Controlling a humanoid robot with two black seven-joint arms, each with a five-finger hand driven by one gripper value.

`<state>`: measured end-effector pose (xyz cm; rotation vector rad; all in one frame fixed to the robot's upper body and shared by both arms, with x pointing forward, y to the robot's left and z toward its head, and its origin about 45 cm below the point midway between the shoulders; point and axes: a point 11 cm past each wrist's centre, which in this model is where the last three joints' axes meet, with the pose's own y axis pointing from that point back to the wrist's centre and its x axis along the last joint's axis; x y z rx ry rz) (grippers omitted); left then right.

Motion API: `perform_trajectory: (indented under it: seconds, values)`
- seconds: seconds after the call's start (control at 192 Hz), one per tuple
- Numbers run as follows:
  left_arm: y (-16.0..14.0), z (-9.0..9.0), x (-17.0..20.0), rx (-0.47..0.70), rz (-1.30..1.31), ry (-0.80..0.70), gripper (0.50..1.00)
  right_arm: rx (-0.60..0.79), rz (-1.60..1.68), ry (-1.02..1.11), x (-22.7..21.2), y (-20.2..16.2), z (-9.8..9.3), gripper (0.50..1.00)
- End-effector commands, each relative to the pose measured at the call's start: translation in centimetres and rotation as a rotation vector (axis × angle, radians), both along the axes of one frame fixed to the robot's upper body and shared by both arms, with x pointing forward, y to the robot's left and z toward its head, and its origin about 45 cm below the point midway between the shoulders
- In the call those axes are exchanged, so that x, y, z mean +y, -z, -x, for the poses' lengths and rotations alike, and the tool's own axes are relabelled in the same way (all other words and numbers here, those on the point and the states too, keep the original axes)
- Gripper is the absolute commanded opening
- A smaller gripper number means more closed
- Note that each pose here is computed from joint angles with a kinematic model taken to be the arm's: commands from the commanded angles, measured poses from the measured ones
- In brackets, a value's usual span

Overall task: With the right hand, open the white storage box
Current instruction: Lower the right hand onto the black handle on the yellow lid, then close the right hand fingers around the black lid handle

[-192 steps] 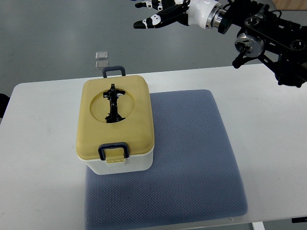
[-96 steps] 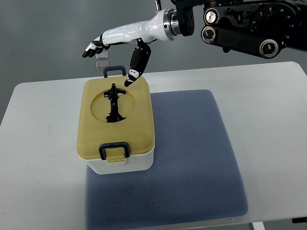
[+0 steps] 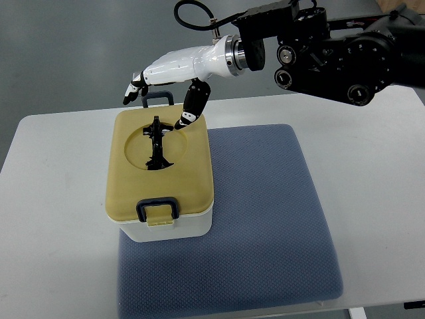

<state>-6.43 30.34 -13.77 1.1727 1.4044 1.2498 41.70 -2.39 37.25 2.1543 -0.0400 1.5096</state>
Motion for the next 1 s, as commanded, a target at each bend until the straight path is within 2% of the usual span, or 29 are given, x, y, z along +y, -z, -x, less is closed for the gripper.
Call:
perform_trajectory:
  seconds: [0.0, 0.213, 0.296, 0.338, 0.385, 0.432, 0.442, 0.51, 0.515, 0.816, 0.993]
  values:
    - [0.0, -0.1, 0.0, -0.002, 0.0, -0.001, 1.0, -0.012, 0.013, -0.02, 0.2, 1.3, 0.3, 0.817]
    - [0.0, 0.0, 0.0, 0.0, 0.0, 0.0, 1.0, -0.005, 0.018, -0.018, 0.4, 2.6, 0.4, 0.815]
    - [0.0, 0.0, 0.0, 0.0, 0.0, -0.002, 1.0, 0.002, 0.015, -0.014, 0.4, 3.1, 0.5, 0.791]
    - [0.0, 0.0, 0.0, 0.0, 0.0, -0.002, 1.0, 0.003, 0.014, -0.018, 0.5, 3.2, 0.6, 0.736]
    - [0.0, 0.0, 0.0, 0.0, 0.0, -0.002, 1.0, 0.007, 0.013, -0.02, 0.6, 3.4, 0.7, 0.699]
    - [0.0, 0.0, 0.0, 0.0, 0.0, -0.002, 1.0, 0.011, 0.015, -0.023, 0.7, 3.7, 0.8, 0.613]
    - [0.0, 0.0, 0.0, 0.0, 0.0, -0.002, 1.0, 0.011, 0.015, -0.023, 0.7, 3.7, 0.8, 0.613]
    - [0.0, 0.0, 0.0, 0.0, 0.0, 0.0, 1.0, 0.004, 0.01, -0.024, 0.7, 3.7, 0.7, 0.519]
    - [0.0, 0.0, 0.0, 0.0, 0.0, 0.0, 1.0, 0.003, 0.009, -0.023, 0.7, 3.7, 0.7, 0.501]
    - [0.0, 0.0, 0.1, 0.0, -0.002, 0.0, 1.0, -0.006, -0.021, -0.006, 0.6, 2.3, 0.3, 0.5]
    - [0.0, 0.0, 0.0, 0.0, 0.0, 0.0, 1.0, -0.073, -0.043, -0.011, -0.3, -2.8, 0.1, 0.5]
